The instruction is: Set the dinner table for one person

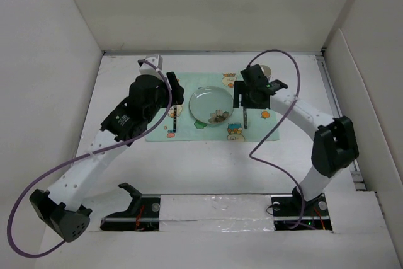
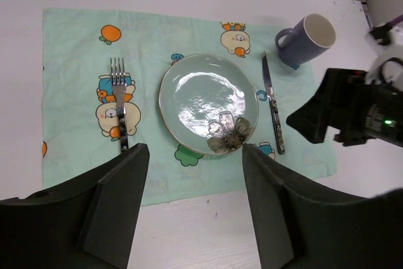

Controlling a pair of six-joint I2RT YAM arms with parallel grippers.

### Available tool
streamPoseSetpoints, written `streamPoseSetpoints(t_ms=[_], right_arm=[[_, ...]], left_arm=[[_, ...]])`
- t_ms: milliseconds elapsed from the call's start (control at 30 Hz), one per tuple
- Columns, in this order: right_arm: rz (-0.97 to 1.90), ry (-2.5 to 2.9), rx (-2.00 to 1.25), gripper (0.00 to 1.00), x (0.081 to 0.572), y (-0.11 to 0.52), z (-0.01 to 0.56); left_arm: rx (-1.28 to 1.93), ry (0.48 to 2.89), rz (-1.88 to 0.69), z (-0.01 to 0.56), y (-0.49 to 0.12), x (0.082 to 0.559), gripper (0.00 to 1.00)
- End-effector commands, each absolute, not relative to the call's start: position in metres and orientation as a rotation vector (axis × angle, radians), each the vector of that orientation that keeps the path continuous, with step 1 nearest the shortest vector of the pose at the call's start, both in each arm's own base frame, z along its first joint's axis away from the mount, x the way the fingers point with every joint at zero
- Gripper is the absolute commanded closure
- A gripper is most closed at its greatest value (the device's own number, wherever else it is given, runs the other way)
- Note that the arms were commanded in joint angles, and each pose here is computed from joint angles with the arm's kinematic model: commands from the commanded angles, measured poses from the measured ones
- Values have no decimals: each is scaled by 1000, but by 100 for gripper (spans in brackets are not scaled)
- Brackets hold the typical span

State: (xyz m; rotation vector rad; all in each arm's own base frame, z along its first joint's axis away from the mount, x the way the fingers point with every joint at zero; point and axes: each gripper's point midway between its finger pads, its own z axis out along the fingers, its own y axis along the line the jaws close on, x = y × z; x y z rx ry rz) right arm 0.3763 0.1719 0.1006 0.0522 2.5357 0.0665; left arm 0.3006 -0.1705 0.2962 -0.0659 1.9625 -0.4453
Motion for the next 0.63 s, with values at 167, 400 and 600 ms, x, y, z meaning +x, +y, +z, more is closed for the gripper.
streamPoseSetpoints(t_ms=[167, 400, 600], right_arm=[[332, 2066, 135, 2, 358, 170, 316], [470, 1322, 539, 0, 281, 54, 498], [454, 1408, 524, 0, 288, 48, 479]], left_arm=[[-115, 1818, -484, 390, -168, 308, 38], [-391, 1560, -336, 493, -91, 288, 31], [-404, 1577, -290, 460, -83, 285, 28]])
